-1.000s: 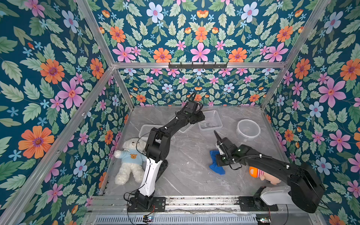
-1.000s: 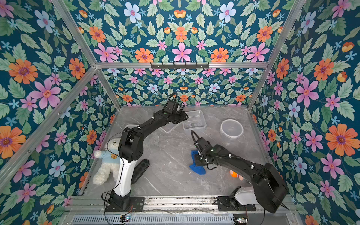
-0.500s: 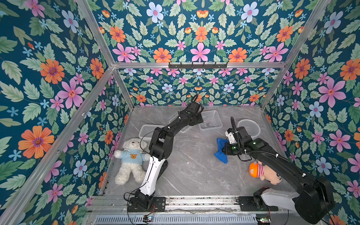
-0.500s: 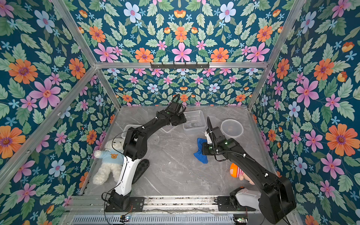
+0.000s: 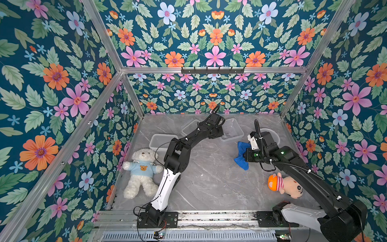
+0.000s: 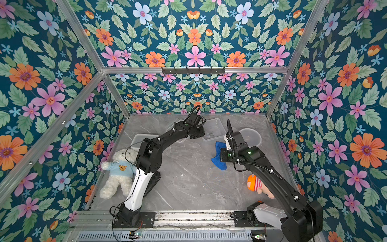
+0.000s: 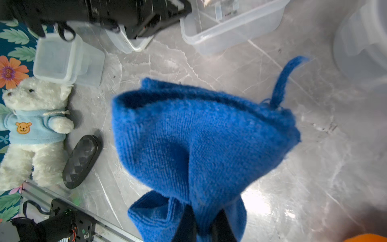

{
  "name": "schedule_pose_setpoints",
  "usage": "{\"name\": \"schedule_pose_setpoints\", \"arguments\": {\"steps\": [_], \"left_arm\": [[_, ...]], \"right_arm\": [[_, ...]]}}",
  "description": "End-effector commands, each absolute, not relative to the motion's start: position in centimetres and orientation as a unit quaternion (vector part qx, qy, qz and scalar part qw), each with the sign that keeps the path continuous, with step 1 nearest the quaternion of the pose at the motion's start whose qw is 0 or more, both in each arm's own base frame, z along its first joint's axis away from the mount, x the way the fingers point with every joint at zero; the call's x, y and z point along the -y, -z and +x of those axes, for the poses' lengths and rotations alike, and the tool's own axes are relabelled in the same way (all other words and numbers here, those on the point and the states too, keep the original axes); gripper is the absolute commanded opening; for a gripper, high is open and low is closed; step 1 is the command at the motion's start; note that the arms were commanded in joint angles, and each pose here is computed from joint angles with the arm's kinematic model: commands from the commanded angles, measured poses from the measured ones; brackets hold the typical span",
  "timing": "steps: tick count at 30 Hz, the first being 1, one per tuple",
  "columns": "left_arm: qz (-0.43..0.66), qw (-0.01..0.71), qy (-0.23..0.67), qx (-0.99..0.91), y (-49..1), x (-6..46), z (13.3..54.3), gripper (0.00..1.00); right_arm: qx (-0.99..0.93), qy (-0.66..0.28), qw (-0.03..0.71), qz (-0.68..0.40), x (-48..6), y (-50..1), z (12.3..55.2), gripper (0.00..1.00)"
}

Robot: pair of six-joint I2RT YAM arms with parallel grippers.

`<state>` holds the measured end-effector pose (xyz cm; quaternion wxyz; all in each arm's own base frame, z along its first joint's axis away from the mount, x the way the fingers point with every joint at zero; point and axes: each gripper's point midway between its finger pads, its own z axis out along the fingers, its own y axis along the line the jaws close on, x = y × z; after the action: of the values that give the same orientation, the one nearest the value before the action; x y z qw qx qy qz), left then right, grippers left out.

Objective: Wipe the insides of the lunch boxes
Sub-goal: Move the lunch box to the center of the board.

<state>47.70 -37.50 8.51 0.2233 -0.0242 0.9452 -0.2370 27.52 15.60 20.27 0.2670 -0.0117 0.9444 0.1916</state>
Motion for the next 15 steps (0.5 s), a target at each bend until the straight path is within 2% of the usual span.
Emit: {"name": "schedule_pose_setpoints", "arguments": {"steps": [1,6,11,15], "left_arm": [[-0.014,0.222,0.222,-0.949,-9.0,36.9,46.3,0.21],[0.0,0.211,0.205,-0.956,-8.7,36.2,43.4,0.05],[0.014,0.204,0.197,-0.959,-9.1,35.7,41.0,0.02],[0.025,0.206,0.193,-0.959,-10.3,35.8,39.3,0.02]], "right_arm": [[-0.945,-0.162,0.285,-0.002,-14.7,-21.7,28.6,0.0],[-0.935,-0.168,0.311,-0.005,-15.7,-24.8,31.0,0.0],[-0.929,-0.191,0.317,-0.01,-17.3,-26.5,32.7,0.0],[-0.934,-0.209,0.288,-0.018,-18.7,-25.3,33.5,0.0]]}}
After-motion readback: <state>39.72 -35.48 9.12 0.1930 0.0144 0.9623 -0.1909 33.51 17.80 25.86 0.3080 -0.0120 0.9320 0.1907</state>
